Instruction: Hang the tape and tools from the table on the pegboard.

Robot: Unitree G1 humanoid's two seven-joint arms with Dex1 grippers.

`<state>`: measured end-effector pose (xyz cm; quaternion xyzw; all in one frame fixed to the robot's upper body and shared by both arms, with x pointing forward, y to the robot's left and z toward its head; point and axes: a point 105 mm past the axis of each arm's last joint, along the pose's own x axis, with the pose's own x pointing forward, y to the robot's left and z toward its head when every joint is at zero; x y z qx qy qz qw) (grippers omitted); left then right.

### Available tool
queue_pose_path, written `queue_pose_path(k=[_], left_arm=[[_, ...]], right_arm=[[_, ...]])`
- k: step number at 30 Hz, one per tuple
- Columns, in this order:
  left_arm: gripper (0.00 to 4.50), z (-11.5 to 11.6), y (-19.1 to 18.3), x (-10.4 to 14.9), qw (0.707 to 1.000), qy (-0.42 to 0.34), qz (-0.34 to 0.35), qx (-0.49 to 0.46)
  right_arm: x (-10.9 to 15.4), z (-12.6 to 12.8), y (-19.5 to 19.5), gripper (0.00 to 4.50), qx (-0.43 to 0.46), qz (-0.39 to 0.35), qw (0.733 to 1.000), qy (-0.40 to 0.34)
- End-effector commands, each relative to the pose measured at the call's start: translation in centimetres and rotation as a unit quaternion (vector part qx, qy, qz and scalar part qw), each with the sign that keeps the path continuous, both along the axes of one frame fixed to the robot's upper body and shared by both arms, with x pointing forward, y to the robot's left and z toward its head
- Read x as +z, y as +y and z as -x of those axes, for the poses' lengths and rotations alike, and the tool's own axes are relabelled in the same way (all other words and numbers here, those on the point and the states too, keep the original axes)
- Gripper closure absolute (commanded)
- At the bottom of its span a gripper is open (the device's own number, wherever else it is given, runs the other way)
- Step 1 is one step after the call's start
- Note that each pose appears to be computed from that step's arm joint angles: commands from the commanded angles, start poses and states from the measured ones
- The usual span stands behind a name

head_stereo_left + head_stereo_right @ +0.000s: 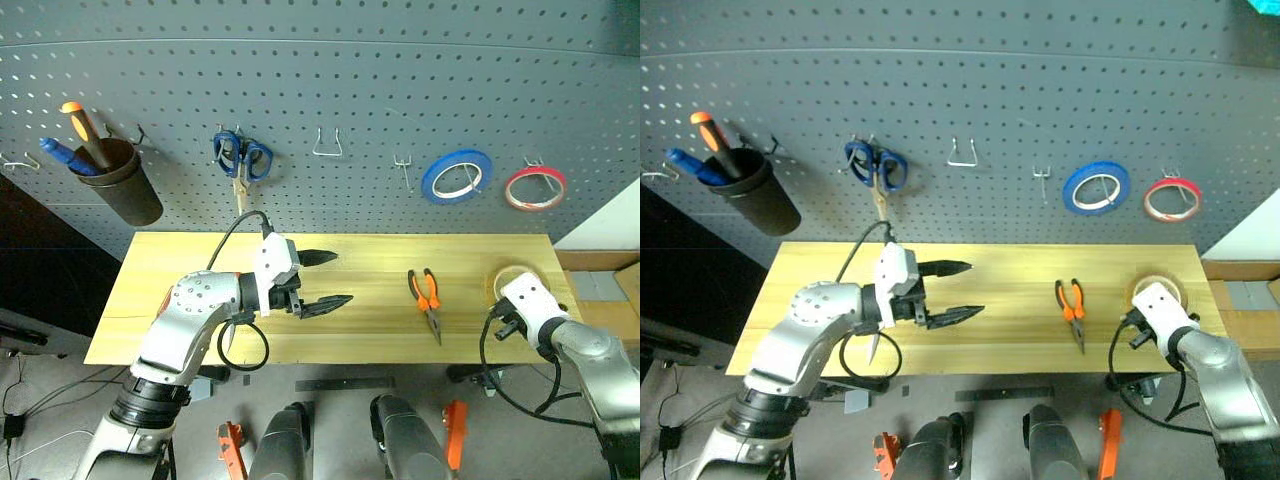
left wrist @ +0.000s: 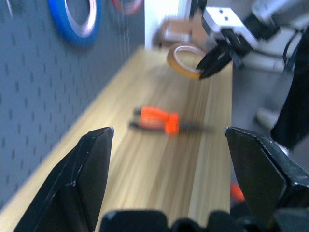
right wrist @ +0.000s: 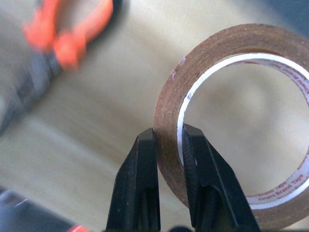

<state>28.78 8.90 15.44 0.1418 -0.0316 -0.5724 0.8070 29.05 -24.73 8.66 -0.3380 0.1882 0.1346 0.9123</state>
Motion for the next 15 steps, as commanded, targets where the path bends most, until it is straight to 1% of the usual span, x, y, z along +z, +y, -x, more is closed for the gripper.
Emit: queue_pose_path(k=[1, 3, 5, 7, 8, 11, 15], left_arm=[[0.52, 0.5, -0.1, 1.6, 0.999, -0.029, 0.036, 0.002], [0.52, 0.1, 0.4, 1.9, 0.998, -0.032, 0.051, 0.024], [0.52, -0.9, 1.8, 2.3, 0.995, -0.041, 0.062, 0.07], [0.52, -1.6, 2.9, 2.6, 0.992, -0.047, 0.068, 0.1], [0.52, -1.8, 3.3, 2.8, 0.99, -0.049, 0.071, 0.109], [0.52, -2.2, 3.7, 3.2, 0.989, -0.055, 0.07, 0.118], [0.52, -2.5, 3.9, 3.9, 0.988, -0.07, 0.068, 0.123]], right_arm=[[4.4, 0.9, 3.0, 4.4, 0.04, 0.058, 0.991, -0.117], [5.6, 1.2, 4.8, 4.4, 0.066, 0.078, 0.982, -0.158], [8.1, 1.0, 7.9, 4.4, 0.113, 0.095, 0.962, -0.231], [9.7, 0.7, 10.1, 4.4, 0.145, 0.099, 0.945, -0.278], [10.0, 0.3, 11.0, 4.4, 0.161, 0.097, 0.939, -0.288], [10.3, -0.8, 12.2, 4.4, 0.181, 0.089, 0.934, -0.296], [10.9, -3.2, 13.5, 4.4, 0.203, 0.078, 0.925, -0.311]])
